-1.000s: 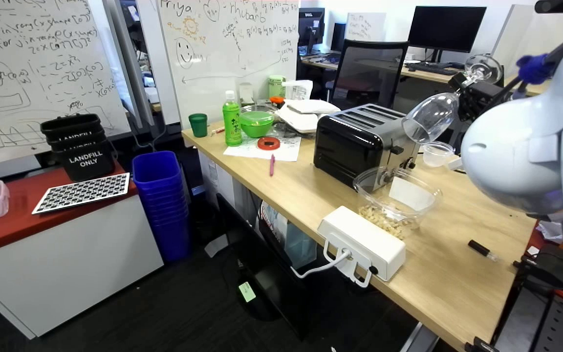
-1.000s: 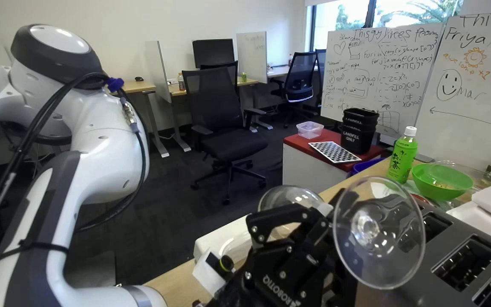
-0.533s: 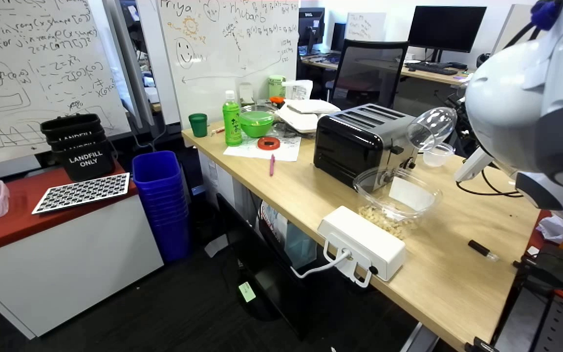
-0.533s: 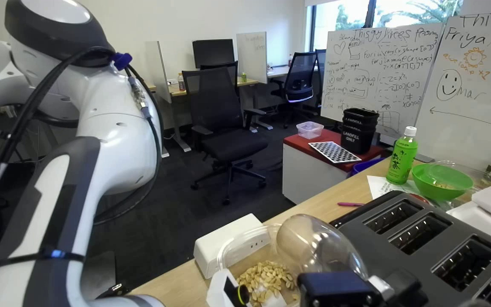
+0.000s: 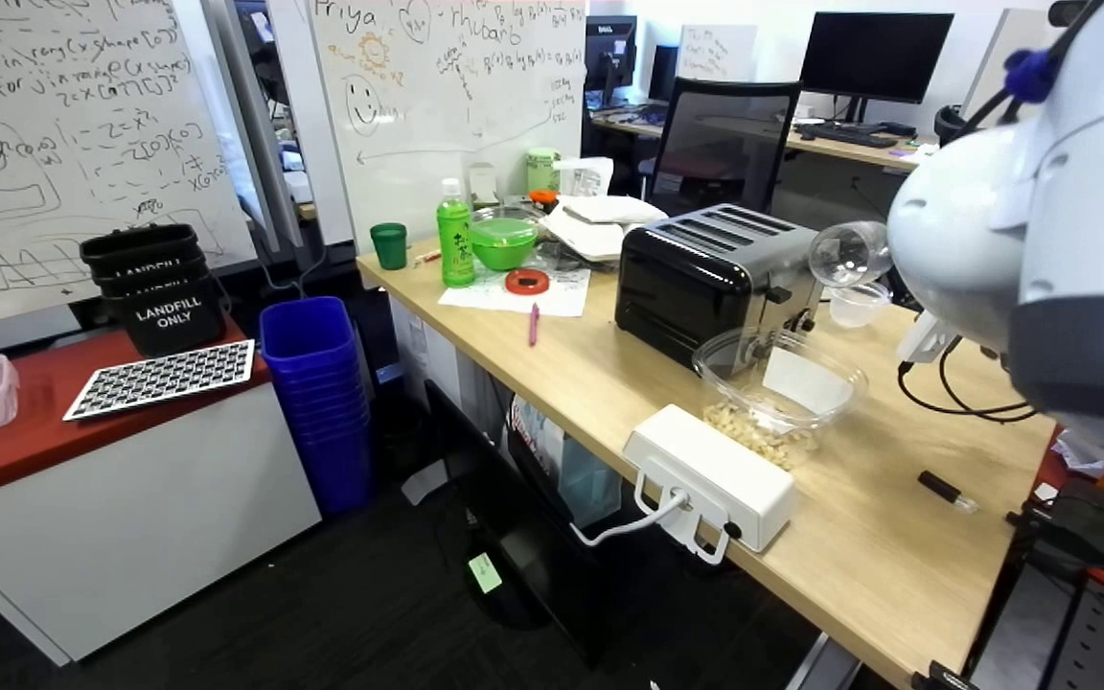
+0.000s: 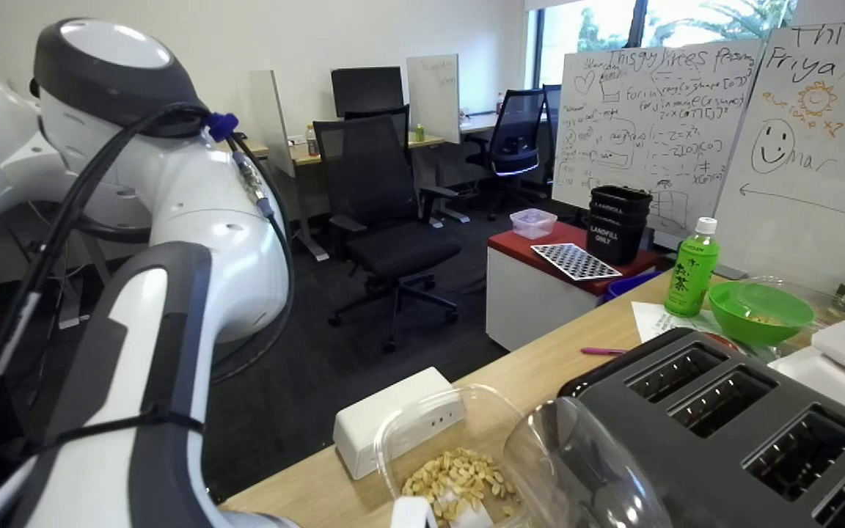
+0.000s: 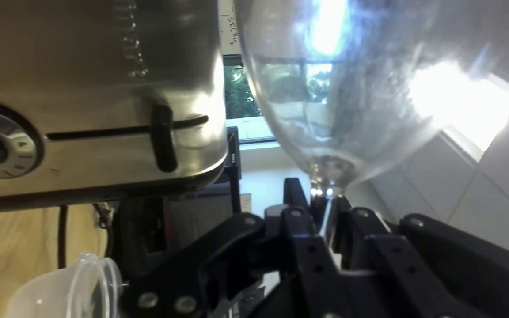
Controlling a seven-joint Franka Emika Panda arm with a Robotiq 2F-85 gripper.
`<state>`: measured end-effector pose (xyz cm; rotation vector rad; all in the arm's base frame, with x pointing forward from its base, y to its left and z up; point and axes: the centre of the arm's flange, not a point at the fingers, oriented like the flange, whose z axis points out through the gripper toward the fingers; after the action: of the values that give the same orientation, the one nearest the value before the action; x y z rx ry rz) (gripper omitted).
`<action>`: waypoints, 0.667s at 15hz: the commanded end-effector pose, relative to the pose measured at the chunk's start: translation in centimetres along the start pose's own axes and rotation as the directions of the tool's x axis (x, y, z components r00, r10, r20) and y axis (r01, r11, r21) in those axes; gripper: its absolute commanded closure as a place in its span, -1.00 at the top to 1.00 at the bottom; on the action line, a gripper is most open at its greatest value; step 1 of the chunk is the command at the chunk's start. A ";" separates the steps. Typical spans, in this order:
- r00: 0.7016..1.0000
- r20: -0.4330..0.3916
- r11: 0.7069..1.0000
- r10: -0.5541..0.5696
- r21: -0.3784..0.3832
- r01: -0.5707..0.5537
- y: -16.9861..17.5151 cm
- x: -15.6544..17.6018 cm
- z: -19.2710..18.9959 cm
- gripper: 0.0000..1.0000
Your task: Pour the contents in the wine glass into the clear bowl
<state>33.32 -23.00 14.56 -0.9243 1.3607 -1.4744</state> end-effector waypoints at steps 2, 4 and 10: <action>0.974 -0.038 0.966 0.222 -0.129 -0.225 0.3 1.1 1.0 -0.93; 0.946 -0.068 0.929 0.318 -0.176 -0.325 1.2 1.7 0.5 -0.93; 0.808 -0.204 0.750 0.553 -0.299 -0.590 4.9 2.1 -2.9 -0.93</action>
<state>29.17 -20.95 6.63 -0.6330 1.7434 -0.9571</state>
